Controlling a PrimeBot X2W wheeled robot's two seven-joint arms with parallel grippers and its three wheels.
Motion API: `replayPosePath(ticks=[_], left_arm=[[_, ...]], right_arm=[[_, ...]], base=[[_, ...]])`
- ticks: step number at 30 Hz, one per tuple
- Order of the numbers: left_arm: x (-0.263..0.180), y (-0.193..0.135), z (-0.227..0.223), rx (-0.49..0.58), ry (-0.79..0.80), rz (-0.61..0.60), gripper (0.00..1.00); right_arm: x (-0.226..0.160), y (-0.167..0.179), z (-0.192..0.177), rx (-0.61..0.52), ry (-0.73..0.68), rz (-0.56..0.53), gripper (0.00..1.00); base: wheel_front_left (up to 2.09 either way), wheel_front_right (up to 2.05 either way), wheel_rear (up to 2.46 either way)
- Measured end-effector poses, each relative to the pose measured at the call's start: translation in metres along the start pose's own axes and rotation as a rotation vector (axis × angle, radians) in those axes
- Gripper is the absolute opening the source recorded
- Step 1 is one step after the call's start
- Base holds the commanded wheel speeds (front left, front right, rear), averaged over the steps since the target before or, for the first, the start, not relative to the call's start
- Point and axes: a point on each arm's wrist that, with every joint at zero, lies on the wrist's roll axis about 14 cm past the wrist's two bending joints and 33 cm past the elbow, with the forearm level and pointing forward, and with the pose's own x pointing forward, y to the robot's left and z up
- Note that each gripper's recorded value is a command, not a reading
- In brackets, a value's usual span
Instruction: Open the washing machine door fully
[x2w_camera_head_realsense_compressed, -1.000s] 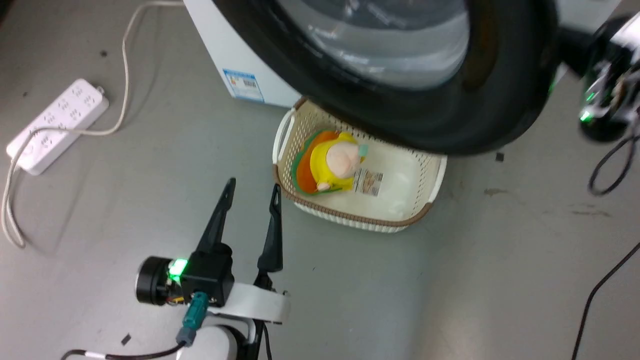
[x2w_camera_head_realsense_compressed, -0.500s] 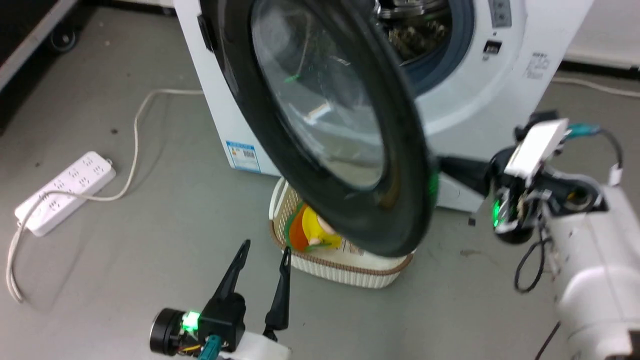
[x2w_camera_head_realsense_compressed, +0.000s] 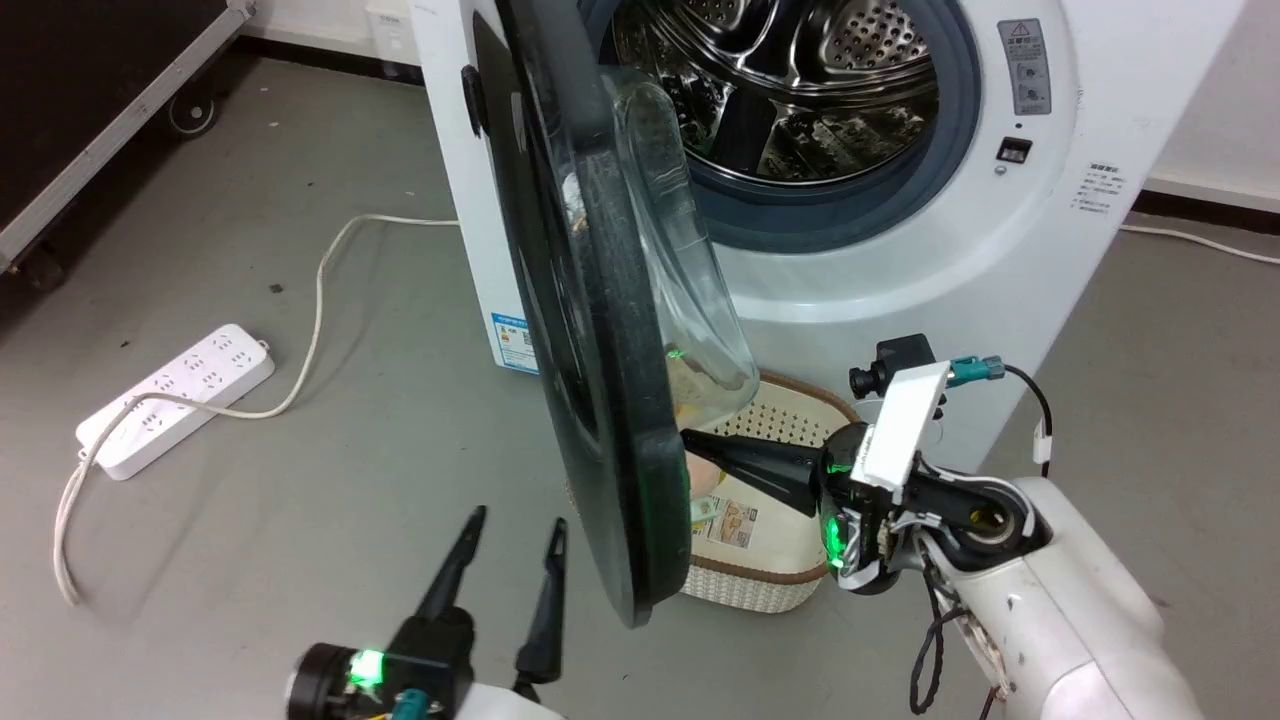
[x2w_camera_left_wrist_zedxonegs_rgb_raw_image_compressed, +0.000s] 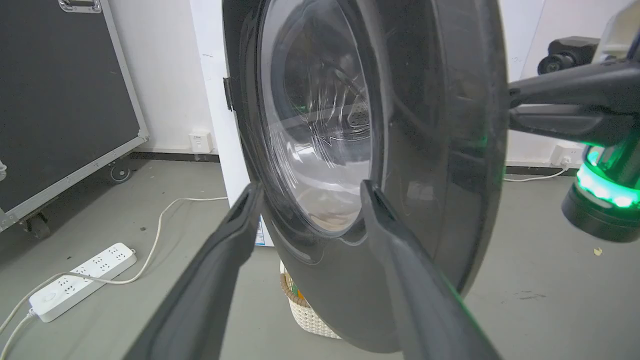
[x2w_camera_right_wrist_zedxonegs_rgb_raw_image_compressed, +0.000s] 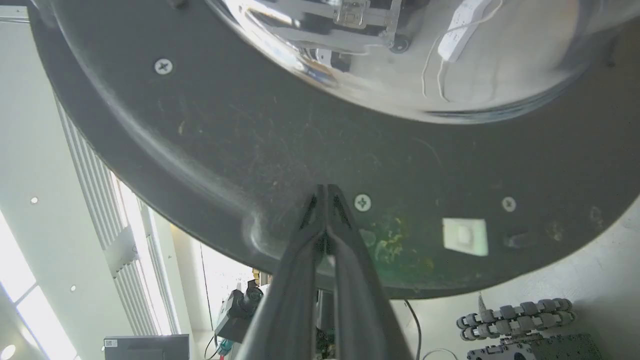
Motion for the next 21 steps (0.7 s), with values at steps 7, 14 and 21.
replayPosePath(ticks=[7,14,21], left_arm=[[0.000,0.015,0.007,-0.001,-0.023,0.032,1.00],[0.001,0.009,0.015,-0.009,-0.052,0.000,1.00],[0.001,0.002,0.017,-0.016,-0.059,-0.029,1.00]], right_arm=[[-0.018,0.006,0.028,-0.132,-0.199,-0.053,1.00],[-0.090,0.038,0.073,-0.638,-0.540,-0.167,1.00],[-0.176,0.047,0.081,-1.181,-0.824,-0.344,1.00]], base=[[0.00,0.00,0.00],[0.00,0.00,0.00],[0.00,0.00,0.00]])
